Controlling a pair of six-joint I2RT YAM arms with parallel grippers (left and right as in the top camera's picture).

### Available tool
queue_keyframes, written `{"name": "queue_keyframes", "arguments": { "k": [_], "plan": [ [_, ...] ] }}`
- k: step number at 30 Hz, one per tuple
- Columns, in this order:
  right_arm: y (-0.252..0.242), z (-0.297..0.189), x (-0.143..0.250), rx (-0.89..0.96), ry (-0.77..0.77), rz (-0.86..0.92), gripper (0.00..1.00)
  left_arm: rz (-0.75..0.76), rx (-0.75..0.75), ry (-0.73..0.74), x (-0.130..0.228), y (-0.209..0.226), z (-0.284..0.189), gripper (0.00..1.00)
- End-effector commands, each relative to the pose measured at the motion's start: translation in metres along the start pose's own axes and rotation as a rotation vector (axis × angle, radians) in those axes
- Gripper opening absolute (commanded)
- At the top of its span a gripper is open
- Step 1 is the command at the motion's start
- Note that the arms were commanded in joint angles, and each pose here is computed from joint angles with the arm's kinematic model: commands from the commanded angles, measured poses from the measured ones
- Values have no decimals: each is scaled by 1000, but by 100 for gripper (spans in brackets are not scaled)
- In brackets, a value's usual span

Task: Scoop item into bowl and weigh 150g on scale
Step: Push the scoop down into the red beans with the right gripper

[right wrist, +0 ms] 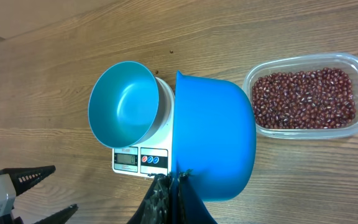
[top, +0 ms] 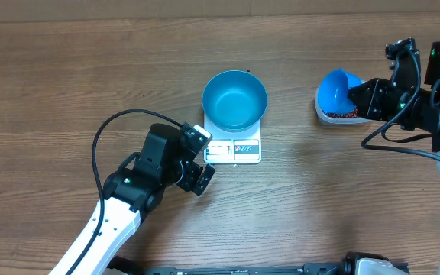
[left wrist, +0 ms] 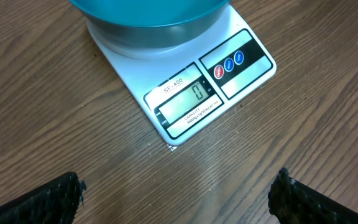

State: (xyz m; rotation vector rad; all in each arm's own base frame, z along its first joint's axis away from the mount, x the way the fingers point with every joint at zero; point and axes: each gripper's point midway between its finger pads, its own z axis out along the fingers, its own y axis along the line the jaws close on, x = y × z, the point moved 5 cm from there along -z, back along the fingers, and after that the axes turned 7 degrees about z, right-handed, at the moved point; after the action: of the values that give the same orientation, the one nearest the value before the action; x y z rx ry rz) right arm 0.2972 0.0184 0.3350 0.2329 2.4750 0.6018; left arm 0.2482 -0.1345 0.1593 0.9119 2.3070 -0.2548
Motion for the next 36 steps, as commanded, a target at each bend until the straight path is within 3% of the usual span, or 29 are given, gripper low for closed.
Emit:
{"name": "queue_keyframes", "arguments": {
  "k": [1,18,28,36],
  "plan": [
    [7,-8,-7,-5,-40,-23,4,-75,-4,-20,-3,0,0,100],
    [6,-8,-6,-4,-36,-21,4,-80,-5,-25,-4,0,0,100],
    [-29,6,-19,242,-32,28,3,-80,-5,-25,-4,0,0,99],
    [-63,37,-50,435,-39,-57,4,-80,-5,-25,-4,0,0,100]
  ]
}}
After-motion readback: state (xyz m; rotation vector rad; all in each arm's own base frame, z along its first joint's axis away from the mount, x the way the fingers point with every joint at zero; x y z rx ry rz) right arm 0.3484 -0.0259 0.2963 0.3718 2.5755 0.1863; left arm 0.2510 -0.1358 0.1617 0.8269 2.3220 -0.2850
